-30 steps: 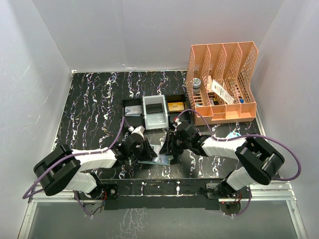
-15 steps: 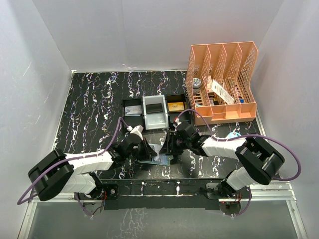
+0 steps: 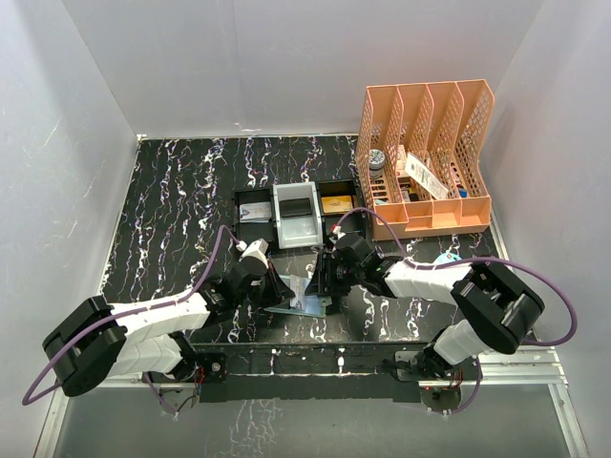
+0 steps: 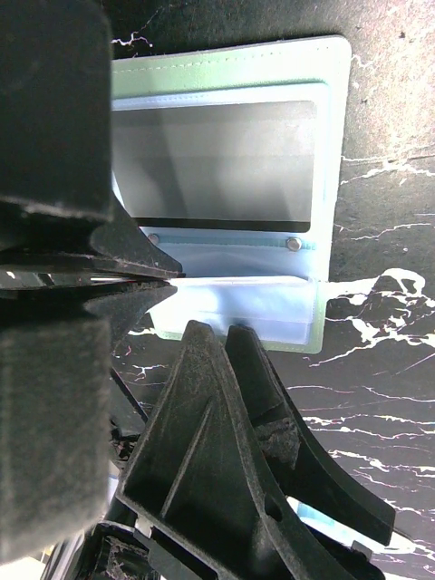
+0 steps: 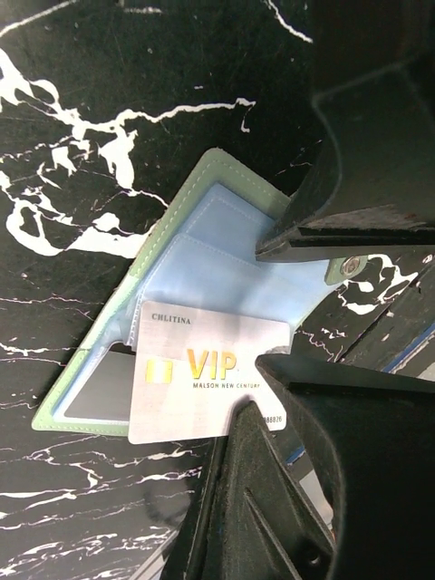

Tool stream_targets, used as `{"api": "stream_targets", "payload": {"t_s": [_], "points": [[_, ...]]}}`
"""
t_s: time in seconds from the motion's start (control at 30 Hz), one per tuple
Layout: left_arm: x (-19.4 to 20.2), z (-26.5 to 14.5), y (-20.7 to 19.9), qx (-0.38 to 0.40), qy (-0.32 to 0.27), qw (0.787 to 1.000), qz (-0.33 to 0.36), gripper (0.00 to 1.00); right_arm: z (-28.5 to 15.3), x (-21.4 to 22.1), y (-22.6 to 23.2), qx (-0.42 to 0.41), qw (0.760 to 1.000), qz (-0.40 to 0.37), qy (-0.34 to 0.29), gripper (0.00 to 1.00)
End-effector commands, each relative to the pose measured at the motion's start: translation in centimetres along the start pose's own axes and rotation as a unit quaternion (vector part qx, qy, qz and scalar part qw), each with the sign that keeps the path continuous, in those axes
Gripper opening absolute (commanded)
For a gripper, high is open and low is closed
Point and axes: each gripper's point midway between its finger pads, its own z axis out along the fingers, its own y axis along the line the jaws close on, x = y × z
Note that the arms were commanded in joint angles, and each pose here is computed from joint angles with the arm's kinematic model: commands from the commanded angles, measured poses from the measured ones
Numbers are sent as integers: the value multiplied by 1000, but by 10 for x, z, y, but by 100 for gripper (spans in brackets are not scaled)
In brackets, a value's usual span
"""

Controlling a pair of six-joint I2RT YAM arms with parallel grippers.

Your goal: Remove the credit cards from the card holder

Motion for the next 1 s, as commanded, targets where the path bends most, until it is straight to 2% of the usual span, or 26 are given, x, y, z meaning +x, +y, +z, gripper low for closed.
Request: {"api": "stream_targets", "payload": {"t_s": [0.0, 0.27, 0.43, 0.63, 0.8, 0.97], "points": [[-4, -1, 0, -2, -10, 1000, 8, 0, -6, -5, -15, 51, 998, -27, -3, 45], [-5, -1, -2, 1, -11, 1000, 9, 0, -27, -26, 51, -69, 996, -48, -28, 49], [-5, -1, -5, 5, -10, 1000, 9, 0, -23, -26, 63, -107, 993, -38, -30, 50], [-3, 1, -9, 14, -1, 1000, 7, 0, 1, -12, 33, -61, 998, -24, 2, 48], [-3, 2, -11, 17, 2, 1000, 6, 0, 4, -11, -4, 19, 1000, 6, -22, 45], [-5, 0, -15, 18, 1, 1000, 11, 0, 1, -7, -13, 37, 999, 8, -24, 45]]}}
